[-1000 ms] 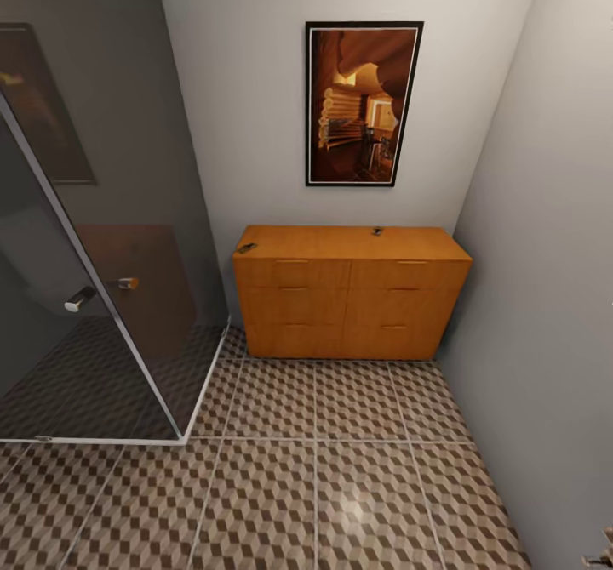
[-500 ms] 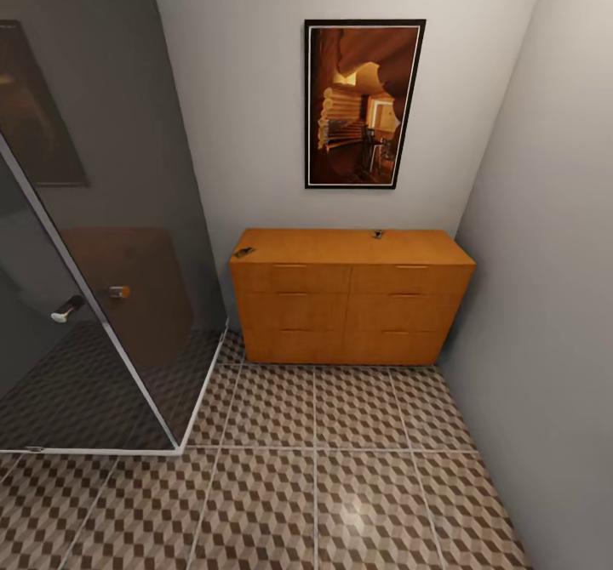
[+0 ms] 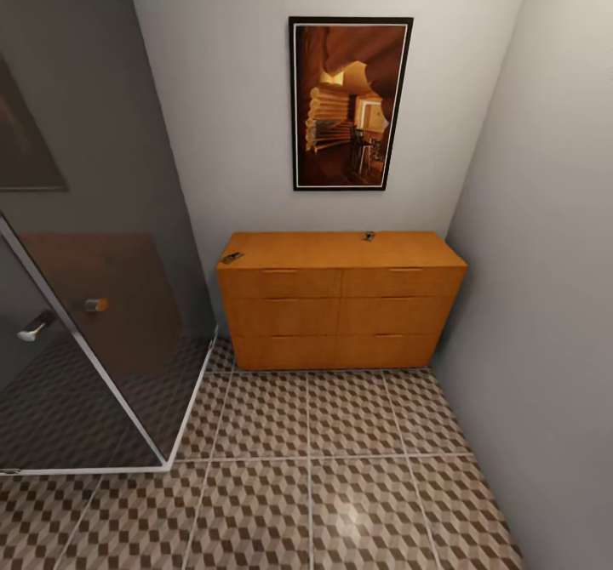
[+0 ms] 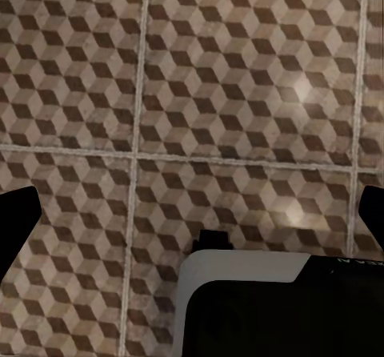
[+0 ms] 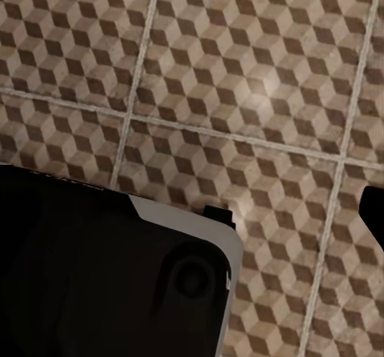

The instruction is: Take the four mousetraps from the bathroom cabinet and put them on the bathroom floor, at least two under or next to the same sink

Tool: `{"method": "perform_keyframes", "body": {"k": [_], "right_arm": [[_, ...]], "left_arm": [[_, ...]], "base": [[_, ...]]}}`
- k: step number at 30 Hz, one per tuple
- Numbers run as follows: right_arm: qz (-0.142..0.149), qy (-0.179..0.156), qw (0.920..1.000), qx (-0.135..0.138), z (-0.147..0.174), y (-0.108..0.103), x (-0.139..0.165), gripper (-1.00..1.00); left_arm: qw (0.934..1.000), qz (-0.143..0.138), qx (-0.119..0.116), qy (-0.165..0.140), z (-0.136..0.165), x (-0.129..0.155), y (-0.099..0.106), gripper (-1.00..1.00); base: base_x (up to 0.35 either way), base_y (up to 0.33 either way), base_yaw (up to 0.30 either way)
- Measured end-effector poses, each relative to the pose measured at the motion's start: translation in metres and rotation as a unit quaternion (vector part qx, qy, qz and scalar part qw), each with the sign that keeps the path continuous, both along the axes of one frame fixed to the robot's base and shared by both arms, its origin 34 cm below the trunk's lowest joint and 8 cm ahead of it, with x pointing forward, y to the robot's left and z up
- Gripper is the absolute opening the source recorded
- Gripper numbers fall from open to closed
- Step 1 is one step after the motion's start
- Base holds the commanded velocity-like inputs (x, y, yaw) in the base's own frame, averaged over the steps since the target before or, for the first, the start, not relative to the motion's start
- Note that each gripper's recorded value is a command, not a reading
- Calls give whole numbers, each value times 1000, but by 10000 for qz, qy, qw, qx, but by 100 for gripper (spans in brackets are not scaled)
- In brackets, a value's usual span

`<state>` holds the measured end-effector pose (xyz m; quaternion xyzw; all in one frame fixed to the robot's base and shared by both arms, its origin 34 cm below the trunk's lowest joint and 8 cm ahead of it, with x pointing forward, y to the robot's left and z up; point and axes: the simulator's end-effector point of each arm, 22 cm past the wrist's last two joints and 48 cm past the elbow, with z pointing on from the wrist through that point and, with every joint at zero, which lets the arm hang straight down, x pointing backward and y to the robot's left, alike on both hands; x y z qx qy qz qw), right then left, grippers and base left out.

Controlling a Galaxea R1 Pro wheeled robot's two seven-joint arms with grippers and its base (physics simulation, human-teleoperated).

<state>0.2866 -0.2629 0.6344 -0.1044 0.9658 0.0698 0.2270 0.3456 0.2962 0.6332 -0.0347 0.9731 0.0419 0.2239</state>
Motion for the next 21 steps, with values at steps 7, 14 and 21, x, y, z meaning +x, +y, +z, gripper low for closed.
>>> {"method": "perform_keyframes", "body": {"k": [7, 14, 21], "right_arm": [[0, 0, 10000, -3, 0, 0, 0, 100], [0, -4, 10000, -1, 0, 0, 0, 100], [0, -15, 10000, 2, 1, 0, 1, 100]], "left_arm": [[10000, 0, 0, 2, 0, 0, 0, 100], [10000, 1, 0, 1, 0, 0, 0, 100], [10000, -1, 0, -12, 1, 1, 0, 100]], "base": [[120, 0, -94], [120, 0, -107], [116, 0, -66]]}}
